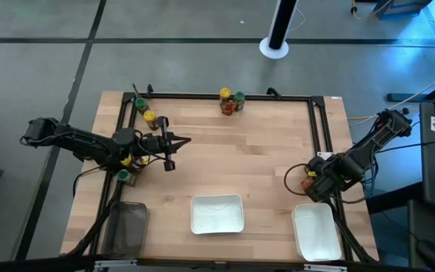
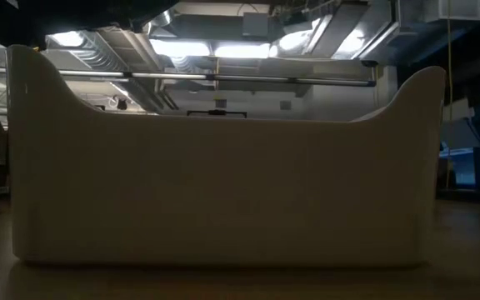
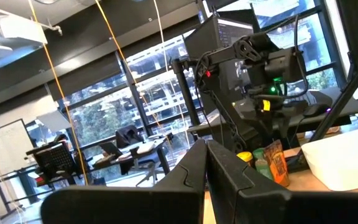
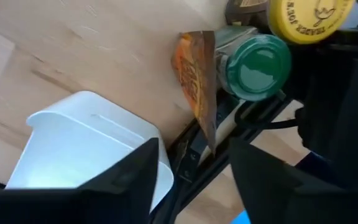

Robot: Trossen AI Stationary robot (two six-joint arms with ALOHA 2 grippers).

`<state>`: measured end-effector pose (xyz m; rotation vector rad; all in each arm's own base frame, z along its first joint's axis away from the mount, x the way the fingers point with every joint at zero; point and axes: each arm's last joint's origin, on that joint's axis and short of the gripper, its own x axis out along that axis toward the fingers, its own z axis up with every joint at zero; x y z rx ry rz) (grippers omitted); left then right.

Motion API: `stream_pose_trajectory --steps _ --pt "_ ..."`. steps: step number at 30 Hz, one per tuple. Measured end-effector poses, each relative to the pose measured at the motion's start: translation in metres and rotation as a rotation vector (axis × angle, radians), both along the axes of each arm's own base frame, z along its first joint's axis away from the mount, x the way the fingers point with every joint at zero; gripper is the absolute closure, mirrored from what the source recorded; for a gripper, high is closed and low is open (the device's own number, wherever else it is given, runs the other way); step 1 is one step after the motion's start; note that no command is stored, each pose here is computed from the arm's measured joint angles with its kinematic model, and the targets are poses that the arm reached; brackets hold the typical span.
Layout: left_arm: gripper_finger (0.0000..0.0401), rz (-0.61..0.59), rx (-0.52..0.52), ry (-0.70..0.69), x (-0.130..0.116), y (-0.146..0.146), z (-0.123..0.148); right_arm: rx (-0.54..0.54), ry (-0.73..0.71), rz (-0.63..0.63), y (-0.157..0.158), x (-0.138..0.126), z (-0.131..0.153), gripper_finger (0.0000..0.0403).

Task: Sort spices by type
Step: Put the bottom right brown seasoning bag into the right white bin

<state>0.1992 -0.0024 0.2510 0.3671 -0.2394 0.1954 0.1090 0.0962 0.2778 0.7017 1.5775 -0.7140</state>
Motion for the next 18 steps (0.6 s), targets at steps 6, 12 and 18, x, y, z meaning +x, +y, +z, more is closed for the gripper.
stream_pose_trajectory --steps 6,12,18 --pt "0.0397 0.005 0.018 0.003 0.000 0.000 0.000 -0.012 0.055 -0.002 -0.001 -0.003 -0.019 0.0166" --pt "0.0397 0.005 0.018 0.003 0.000 0.000 0.000 -0.029 0.033 -0.001 -0.001 -0.001 -0.030 0.0178" --pt "0.0397 0.005 0.018 0.003 0.000 0.000 0.000 0.013 0.009 -0.001 0.002 0.002 -0.044 0.0195"
